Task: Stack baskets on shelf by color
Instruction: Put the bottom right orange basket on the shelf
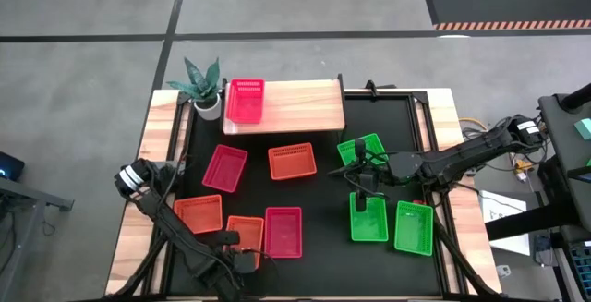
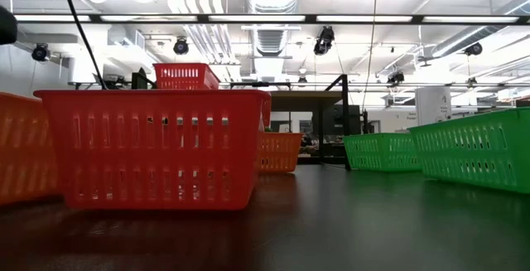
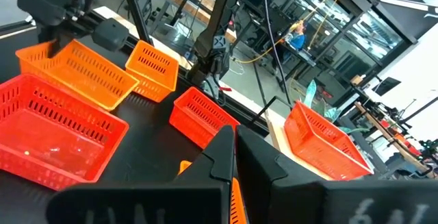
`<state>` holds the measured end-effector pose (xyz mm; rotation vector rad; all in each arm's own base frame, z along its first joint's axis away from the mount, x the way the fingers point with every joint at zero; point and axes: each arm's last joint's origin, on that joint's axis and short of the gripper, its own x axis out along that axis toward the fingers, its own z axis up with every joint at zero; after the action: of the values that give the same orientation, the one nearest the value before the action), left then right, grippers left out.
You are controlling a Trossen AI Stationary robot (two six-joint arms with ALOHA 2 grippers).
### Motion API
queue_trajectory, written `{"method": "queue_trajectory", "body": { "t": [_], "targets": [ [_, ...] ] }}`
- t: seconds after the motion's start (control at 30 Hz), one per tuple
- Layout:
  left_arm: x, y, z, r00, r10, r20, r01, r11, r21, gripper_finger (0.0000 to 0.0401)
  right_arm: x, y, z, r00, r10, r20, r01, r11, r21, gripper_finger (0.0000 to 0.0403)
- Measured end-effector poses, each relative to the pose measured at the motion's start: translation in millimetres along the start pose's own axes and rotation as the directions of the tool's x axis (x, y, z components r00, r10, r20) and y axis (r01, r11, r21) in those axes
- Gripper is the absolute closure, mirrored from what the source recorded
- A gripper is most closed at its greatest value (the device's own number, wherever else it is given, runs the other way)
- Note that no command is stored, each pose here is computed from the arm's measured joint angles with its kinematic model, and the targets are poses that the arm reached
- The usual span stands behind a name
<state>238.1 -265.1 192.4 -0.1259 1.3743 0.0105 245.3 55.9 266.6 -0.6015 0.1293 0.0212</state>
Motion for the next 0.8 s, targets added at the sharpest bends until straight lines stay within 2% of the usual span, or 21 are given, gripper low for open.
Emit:
{"method": "queue_trajectory", "body": {
  "t": [0.23, 0.37, 0.53, 0.67, 0.8],
  "targets": [
    [-32, -1, 14, 0.997, -0.057, 0.054, 0.058, 0.998, -0.025, 0.04, 0, 0, -1, 1.0, 0.003, -0.006, -0.003, 1.0, -0.003, 0.0394],
    [-61, 8, 28, 0.99, -0.024, 0.14, 0.033, 0.997, -0.063, 0.0401, 0, 1, -3, 0.999, -0.008, -0.042, 0.006, 1.0, -0.027, 0.0394],
    [-99, 17, 49, 0.965, -0.03, 0.262, 0.03, 1.0, 0.003, 0.0401, -3, 0, -4, 0.998, -0.014, -0.067, 0.012, 0.999, -0.034, 0.0394],
    [-131, 29, 62, 0.941, -0.022, 0.339, -0.002, 0.997, 0.071, 0.0401, -7, -1, -4, 0.997, -0.005, -0.081, 0.004, 1.0, -0.023, 0.0394],
    [-156, 49, 75, 0.905, 0.073, 0.418, -0.134, 0.984, 0.117, 0.0401, -13, -3, -4, 0.995, 0.007, -0.102, -0.008, 1.0, -0.008, 0.0394]
  ]
}}
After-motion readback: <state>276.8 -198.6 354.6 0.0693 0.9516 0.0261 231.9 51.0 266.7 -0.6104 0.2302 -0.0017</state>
